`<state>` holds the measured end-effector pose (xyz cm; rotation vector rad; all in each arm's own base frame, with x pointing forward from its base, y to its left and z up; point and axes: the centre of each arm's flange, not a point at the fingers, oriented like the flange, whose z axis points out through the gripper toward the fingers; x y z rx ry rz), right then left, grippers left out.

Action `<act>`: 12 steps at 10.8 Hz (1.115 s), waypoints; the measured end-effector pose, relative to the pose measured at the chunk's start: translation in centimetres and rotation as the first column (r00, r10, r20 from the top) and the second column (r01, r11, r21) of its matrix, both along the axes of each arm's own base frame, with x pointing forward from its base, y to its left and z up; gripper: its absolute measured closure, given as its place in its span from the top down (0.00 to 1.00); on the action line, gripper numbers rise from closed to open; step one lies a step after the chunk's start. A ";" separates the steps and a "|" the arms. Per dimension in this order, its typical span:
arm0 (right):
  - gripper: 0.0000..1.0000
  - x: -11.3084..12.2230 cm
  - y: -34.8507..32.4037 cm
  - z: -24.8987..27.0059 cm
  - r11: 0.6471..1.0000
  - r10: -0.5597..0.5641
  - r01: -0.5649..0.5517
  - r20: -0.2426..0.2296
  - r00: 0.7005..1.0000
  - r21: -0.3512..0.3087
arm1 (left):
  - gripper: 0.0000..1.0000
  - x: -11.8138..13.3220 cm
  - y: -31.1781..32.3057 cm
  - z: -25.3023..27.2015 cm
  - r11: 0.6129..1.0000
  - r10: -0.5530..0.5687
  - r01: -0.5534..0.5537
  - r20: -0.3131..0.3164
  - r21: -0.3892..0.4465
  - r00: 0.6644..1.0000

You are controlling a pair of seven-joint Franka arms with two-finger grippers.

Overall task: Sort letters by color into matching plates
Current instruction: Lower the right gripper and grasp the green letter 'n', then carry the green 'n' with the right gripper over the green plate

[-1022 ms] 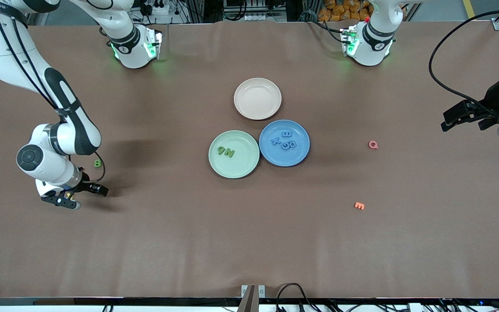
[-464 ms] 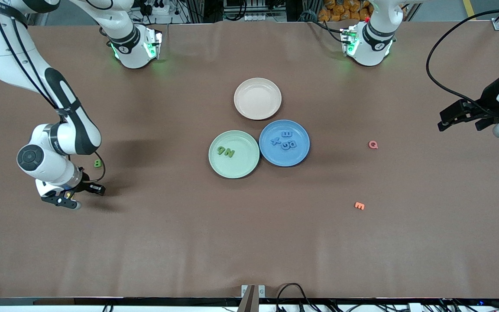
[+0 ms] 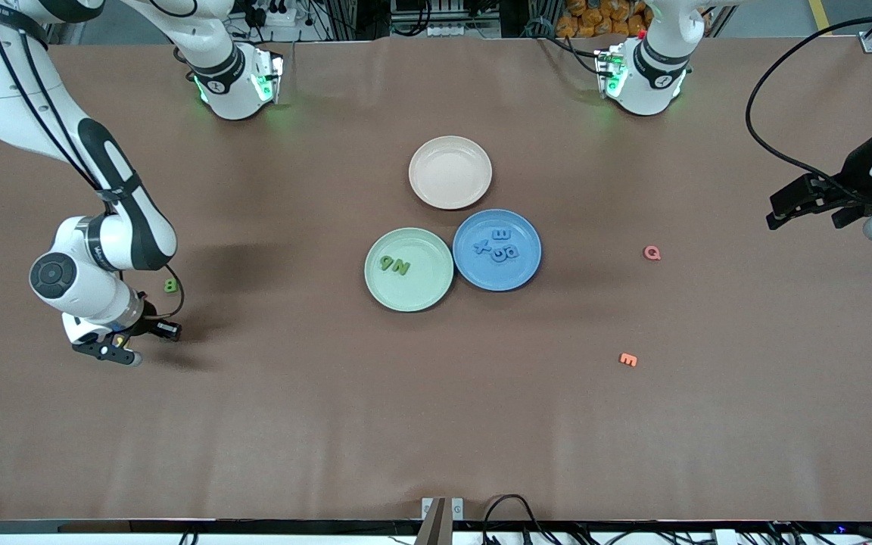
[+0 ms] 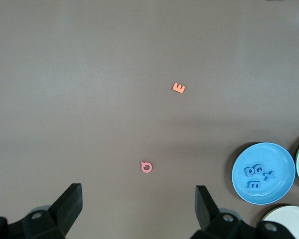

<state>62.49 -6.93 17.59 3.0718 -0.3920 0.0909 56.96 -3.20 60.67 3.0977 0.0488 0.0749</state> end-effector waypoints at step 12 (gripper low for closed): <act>0.33 1.1 3.6 2.1 0.998 0.048 -0.049 0.027 0.998 0.030 | 1.00 0.3 0.0 0.3 1.000 0.001 -0.001 0.027 -0.001 1.000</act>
